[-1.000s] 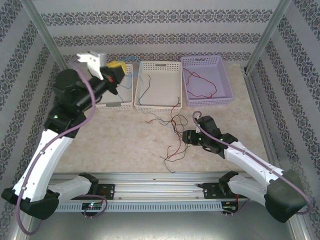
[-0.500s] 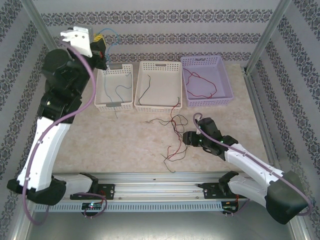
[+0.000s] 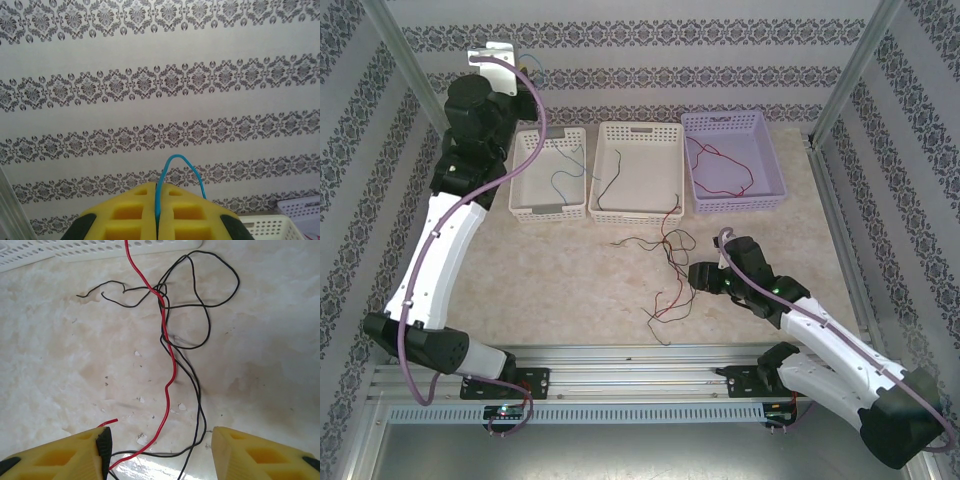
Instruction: Untangle the cables
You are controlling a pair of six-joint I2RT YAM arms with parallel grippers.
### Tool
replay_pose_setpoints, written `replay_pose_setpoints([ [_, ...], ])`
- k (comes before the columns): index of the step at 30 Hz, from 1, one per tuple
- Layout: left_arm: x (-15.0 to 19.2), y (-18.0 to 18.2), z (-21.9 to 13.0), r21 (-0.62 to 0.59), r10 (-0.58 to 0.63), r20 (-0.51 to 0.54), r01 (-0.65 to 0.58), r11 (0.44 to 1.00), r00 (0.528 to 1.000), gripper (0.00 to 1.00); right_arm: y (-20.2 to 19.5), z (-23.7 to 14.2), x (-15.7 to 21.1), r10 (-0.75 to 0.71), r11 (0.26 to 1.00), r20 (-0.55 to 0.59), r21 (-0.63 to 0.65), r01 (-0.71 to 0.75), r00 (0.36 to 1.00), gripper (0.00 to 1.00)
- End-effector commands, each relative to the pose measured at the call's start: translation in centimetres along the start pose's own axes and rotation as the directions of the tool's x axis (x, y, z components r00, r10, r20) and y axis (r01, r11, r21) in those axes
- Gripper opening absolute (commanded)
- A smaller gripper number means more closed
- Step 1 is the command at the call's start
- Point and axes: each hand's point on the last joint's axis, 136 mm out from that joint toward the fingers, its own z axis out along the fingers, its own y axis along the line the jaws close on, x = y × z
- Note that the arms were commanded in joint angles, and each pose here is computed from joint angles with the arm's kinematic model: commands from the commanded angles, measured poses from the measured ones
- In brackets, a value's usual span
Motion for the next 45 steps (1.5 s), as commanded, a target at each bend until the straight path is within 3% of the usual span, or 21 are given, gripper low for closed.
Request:
replay_pose_setpoints([
  [1,0.5,1.4,1.6,-0.074,0.04,0.035,-0.037,0.997,0.999,0.0,0.8,-0.4,-0.3,-0.012,1.0,-0.005,-0.022,0.012,1.0,0.56],
  [7,3.2,2.3,3.9,-0.086,0.006,-0.014,-0.007,0.996,1.0,0.0,1.0,0.1,-0.1,-0.018,1.0,-0.024,-0.026,0.018,1.0,0.56],
  [16,13.6,0.4,6.5,-0.031,-0.02,-0.199,0.014,0.999,0.98,0.0,1.9,1.4,0.6,-0.03,0.999,-0.055,-0.044,0.028,0.998,0.56],
  [23,23.6,-1.6,9.1,-0.004,-0.055,-0.448,0.059,0.998,0.893,0.0,2.5,1.8,1.1,-0.047,0.998,-0.067,-0.045,0.045,0.997,0.56],
  [31,30.9,-1.6,9.7,-0.039,-0.036,-0.616,0.015,0.999,0.787,0.01,2.4,0.7,1.3,-0.062,0.997,-0.054,-0.039,0.06,0.997,0.56],
  [33,32.5,-1.8,9.6,-0.038,-0.041,-0.644,0.021,0.999,0.764,0.1,2.3,0.7,1.4,-0.062,0.997,-0.054,-0.041,0.06,0.997,0.56],
  [40,35.5,-2.4,9.1,-0.034,-0.053,-0.743,0.041,0.999,0.667,0.2,2.2,0.4,1.7,-0.06,0.998,-0.071,-0.031,0.058,0.996,0.56],
  [41,35.3,-2.4,9.0,-0.036,-0.057,-0.744,0.045,0.998,0.666,0.25,2.2,0.3,1.7,-0.058,0.998,-0.069,-0.032,0.056,0.996,0.57],
  [43,35.2,-2.5,8.8,-0.029,-0.057,-0.754,0.053,0.998,0.655,0.46,2.2,0.1,1.7,-0.056,0.998,-0.064,-0.032,0.054,0.996,0.57],
  [45,34.8,-2.7,8.5,-0.021,-0.059,-0.767,0.067,0.998,0.638,0.48,2.2,-0.2,1.6,-0.051,0.998,-0.057,-0.029,0.05,0.997,0.57],
])
